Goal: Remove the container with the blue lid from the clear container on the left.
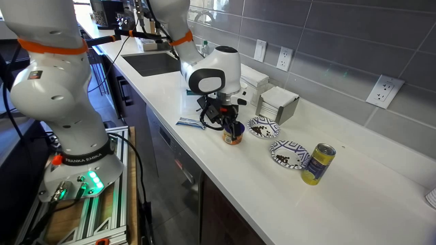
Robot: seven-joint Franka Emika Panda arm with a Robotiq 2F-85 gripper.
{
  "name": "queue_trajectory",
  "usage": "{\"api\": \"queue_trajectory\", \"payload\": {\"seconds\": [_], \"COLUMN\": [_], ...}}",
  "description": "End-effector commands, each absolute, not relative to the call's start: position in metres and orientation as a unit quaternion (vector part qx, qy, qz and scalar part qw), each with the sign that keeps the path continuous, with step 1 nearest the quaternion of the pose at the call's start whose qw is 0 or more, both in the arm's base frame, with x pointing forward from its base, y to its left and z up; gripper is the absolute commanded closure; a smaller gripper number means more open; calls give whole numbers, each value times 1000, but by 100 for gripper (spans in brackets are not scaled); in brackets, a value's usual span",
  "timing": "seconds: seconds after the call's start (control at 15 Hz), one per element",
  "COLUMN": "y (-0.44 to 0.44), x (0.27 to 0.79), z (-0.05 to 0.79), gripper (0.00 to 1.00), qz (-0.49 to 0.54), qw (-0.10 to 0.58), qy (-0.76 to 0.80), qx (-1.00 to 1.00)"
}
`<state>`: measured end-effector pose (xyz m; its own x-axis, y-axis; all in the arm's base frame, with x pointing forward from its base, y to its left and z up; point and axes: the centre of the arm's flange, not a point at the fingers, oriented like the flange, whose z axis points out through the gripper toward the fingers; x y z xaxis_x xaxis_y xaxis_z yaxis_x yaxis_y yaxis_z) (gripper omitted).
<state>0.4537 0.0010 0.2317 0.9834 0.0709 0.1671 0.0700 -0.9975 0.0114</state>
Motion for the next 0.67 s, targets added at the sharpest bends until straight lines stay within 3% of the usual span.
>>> {"api": "queue_trajectory", "payload": {"seconds": [0.0, 0.6], "y": [3, 7], "x": [459, 426], "z": [233, 325], "gripper": [2, 0], "qz": [92, 90], "qw": [11, 31], "qy": [34, 66], "qx": [995, 993]}}
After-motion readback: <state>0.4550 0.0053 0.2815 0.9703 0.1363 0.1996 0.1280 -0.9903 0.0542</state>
